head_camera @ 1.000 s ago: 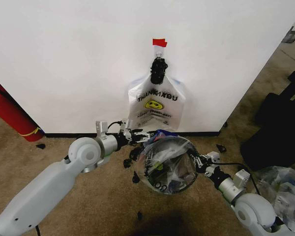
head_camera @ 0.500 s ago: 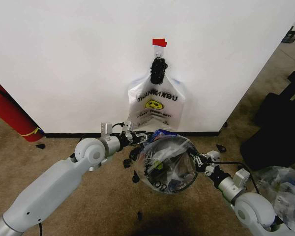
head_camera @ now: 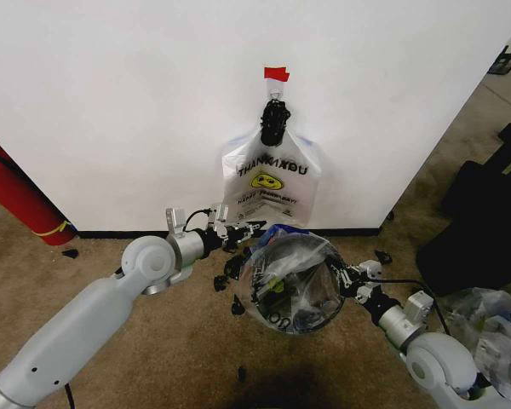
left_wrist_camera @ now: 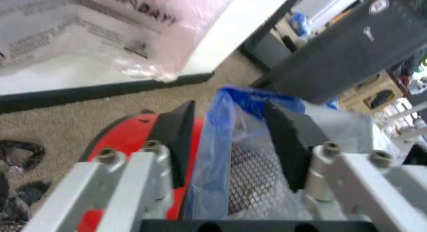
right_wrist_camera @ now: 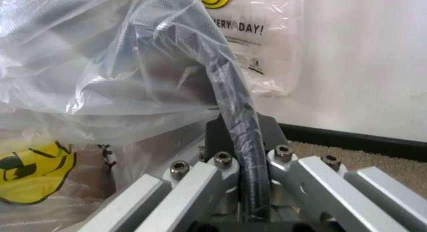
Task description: Pick up the garbage bag from the wall and place it over the trash bin.
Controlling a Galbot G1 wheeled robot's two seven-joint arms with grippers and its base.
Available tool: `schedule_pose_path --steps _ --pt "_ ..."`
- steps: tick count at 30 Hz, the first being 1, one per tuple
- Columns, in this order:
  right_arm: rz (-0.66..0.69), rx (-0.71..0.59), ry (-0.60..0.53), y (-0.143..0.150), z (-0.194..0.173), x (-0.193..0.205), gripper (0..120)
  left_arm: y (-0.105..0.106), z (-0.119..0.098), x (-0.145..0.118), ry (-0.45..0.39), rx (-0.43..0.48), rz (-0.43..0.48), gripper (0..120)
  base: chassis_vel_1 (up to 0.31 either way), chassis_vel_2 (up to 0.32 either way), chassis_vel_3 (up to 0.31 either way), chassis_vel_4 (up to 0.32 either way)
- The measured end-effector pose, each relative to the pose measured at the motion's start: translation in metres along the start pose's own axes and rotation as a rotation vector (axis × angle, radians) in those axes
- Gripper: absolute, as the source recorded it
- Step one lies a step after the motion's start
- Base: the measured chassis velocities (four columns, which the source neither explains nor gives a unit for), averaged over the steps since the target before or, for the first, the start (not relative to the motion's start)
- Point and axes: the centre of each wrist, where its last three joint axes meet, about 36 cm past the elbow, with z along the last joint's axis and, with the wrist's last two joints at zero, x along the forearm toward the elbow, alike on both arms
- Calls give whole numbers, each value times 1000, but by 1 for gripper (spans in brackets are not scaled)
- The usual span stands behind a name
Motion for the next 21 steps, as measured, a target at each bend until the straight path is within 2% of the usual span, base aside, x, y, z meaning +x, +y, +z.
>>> schedule_pose_path --steps 5,6,7,10,13,17,18,21 --pt "-1 2 1 1 0 0 0 1 8 -10 13 -31 3 66 0 0 0 0" --pt "-1 2 1 1 0 0 0 1 9 -10 13 -33 3 66 0 0 0 0" --pt "0 3 1 1 0 1 0 2 11 -13 16 -44 1 73 0 0 0 0" --pt "3 5 2 0 -1 2 0 2 12 -14 19 -50 2 74 0 0 0 0" --pt "8 12 4 -1 -2 3 0 2 13 -14 20 -56 8 65 0 0 0 0" --pt "11 12 1 -2 -4 3 0 1 17 -15 28 -64 12 44 0 0 0 0" --pt "11 12 1 -2 -4 3 0 1 17 -15 28 -64 12 44 0 0 0 0" --pt "8 1 -4 0 -3 1 0 1 19 -18 32 -71 9 31 0 0 0 0"
